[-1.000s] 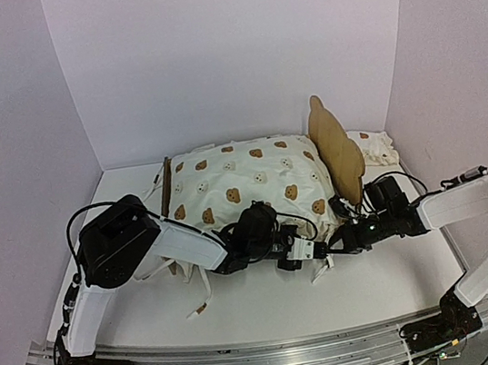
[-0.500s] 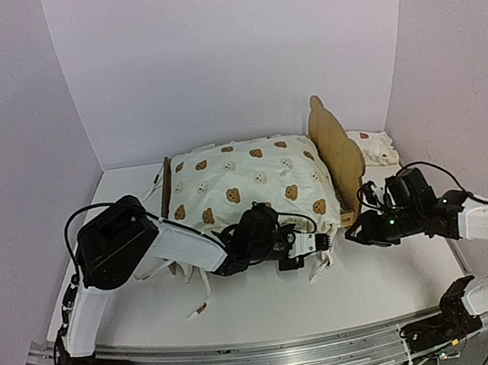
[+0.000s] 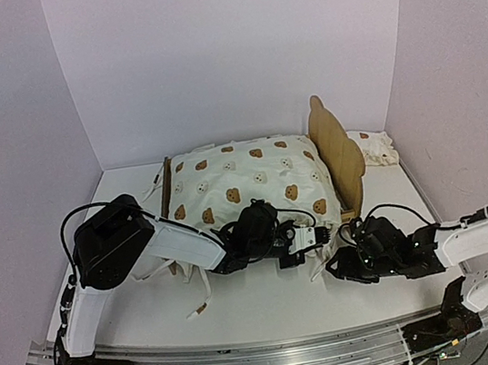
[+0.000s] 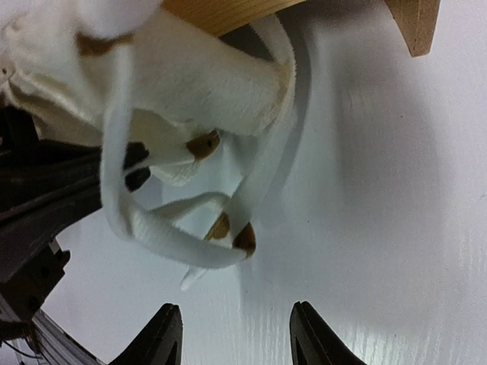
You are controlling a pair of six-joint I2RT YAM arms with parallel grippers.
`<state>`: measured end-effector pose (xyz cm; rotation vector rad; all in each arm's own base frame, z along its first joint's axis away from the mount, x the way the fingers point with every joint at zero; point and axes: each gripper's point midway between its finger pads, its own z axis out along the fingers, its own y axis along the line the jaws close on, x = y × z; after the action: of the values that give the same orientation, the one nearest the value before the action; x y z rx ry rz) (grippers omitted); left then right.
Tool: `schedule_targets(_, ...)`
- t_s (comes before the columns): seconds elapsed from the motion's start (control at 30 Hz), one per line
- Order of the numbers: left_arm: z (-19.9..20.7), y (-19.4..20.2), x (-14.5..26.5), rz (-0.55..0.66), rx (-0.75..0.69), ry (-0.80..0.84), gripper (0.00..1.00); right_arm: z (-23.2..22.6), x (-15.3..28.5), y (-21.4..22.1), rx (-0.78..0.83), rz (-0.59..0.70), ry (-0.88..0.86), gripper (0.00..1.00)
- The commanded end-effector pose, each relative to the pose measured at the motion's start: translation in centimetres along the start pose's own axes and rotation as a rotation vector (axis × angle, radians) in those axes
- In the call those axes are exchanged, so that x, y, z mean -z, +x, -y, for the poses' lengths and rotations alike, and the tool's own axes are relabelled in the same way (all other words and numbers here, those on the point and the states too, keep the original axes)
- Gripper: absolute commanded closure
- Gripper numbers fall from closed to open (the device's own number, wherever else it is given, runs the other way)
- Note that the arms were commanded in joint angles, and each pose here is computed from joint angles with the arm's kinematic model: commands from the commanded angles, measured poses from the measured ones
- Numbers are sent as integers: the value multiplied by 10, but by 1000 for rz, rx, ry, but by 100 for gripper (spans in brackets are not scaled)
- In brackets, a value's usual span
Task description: Set up the pet bed
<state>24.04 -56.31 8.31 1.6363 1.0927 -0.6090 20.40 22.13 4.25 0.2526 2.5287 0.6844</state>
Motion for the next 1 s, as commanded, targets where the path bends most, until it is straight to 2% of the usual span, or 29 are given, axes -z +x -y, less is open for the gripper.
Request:
schedule_targets(0.0,-14,-19,13,14,2,-27,100,-22,-15,-21,-96,117,-80,50)
schedule_targets(0.2,-12,-19,14,13,-1,-22,100,-30,-37,-14,-121,76,-85,52)
schedule_targets(0.33,-12,-18,14,11,3,-22,100,-17,-45,-8,-176,65,-37,59)
schedule_targets(0.5,-15,-20,15,11,10,-33,100,-5,-49,-1,-215,45,10,93)
schedule_targets(0.53,-17,-19,16,8,14,-38,100,3,-46,0,-213,51,36,98)
schedule_targets(0.57,-18,-19,16,5,18,-43,100,7,-42,-2,-209,62,52,100)
schedule_targets(0.73,-19,-17,26,-36,79,-20,100,38,8,-29,-58,121,206,100)
schedule_targets(0.8,-11,-11,32,-76,147,26,100,56,34,-48,-30,124,255,100)
schedule_targets(0.97,13,14,45,-179,258,120,100,69,96,-94,73,149,337,100)
